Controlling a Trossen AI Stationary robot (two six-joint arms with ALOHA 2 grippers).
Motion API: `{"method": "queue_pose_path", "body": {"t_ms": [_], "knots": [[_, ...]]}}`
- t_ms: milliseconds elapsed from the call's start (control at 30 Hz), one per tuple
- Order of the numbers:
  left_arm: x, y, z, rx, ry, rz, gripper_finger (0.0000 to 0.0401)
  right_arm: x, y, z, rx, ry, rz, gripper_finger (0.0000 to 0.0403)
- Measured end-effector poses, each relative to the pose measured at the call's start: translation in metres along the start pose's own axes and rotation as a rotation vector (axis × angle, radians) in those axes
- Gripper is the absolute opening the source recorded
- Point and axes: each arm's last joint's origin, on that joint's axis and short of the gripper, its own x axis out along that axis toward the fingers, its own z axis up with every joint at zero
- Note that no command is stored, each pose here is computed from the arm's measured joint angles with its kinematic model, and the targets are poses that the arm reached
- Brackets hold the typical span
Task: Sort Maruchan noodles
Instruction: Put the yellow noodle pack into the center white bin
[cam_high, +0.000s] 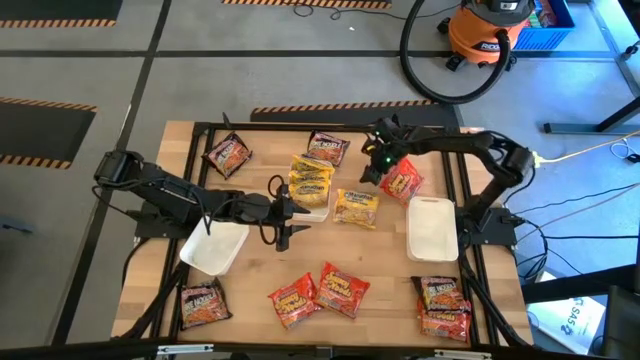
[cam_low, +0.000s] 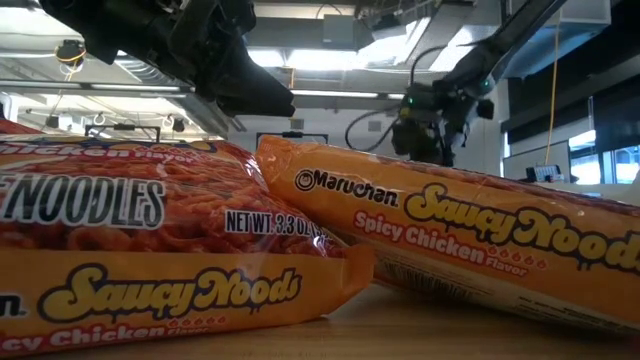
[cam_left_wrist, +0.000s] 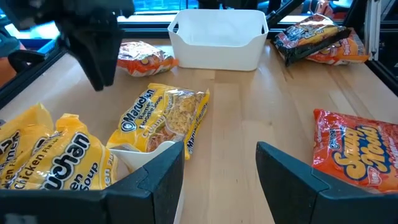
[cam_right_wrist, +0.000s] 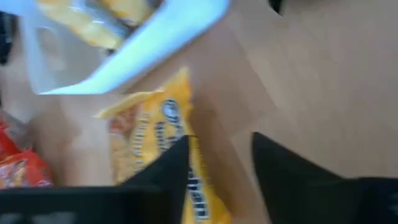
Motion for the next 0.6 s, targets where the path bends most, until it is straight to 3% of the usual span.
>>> {"method": "queue_pose_path", "body": {"t_ms": [167,300,400,600], "knots": [[0.0,0.0,0.0,0.0,0.0,-0.001,0.0192,0.019,-0.008,-0.005,0.018,0.071,0.064,0.0318],[0.0,0.0,0.0,-0.001,-0.001,0.0,0.0192,0.027,-0.012,-0.008,0.0,0.103,0.114,0.0386],[0.0,0.0,0.0,-0.002,-0.001,0.0,0.0192,0.033,-0.015,-0.01,0.018,0.12,0.123,0.0395],[0.0,0.0,0.0,-0.005,-0.001,-0.001,0.0192,0.049,-0.015,-0.014,0.035,0.168,0.123,0.0369]]}}
